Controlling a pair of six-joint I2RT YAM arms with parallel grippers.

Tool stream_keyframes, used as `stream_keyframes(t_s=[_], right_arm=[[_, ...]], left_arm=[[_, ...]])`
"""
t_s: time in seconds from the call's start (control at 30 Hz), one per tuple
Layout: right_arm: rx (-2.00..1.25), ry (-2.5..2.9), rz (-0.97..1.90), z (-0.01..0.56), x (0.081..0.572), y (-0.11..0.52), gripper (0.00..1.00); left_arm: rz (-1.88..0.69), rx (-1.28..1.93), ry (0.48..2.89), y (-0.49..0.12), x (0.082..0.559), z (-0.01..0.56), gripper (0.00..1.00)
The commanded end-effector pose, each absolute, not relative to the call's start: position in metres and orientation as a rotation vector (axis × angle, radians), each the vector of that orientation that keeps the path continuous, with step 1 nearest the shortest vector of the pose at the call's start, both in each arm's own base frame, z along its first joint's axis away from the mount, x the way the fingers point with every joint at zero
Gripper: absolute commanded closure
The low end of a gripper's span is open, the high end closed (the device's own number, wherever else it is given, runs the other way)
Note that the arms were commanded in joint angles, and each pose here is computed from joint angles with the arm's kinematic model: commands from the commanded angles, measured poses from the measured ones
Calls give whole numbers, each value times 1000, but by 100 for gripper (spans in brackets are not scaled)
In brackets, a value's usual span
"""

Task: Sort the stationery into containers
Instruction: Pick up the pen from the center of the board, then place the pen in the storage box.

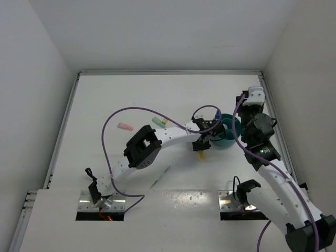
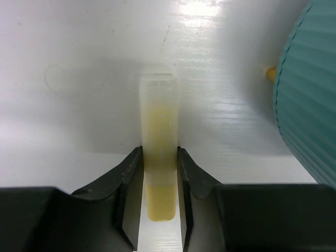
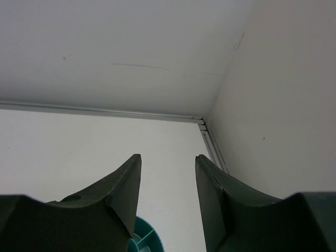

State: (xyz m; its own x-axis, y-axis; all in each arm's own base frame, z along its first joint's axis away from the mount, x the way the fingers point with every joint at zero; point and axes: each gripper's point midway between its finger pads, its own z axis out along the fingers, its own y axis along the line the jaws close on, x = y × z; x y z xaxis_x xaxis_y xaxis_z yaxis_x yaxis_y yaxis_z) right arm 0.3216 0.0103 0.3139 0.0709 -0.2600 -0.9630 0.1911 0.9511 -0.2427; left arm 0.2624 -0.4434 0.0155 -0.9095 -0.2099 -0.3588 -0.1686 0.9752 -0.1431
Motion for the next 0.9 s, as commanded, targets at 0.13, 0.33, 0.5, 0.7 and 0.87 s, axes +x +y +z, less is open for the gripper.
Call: stream_keyframes(t_s=[0.13,0.33,0.5,0.7,0.87], right_arm=[[-22,1419,-311,322,320,11,55],[-30,1418,-304,322,320,12,89],[-30,1418,-304,320,320,12,66],[-17,1366,-282,323,316,13,100],[-9,1335,-309,327,313,8,97]], left_arm=[[-93,-121,2514,-413,289,100,100],[-122,146,2174,-393,298,180,100],[-616,106,1714,-414,297,285,100],[-808,298,1505,-462,304,311,100],[-927,330,1336,-503,308,341,100]])
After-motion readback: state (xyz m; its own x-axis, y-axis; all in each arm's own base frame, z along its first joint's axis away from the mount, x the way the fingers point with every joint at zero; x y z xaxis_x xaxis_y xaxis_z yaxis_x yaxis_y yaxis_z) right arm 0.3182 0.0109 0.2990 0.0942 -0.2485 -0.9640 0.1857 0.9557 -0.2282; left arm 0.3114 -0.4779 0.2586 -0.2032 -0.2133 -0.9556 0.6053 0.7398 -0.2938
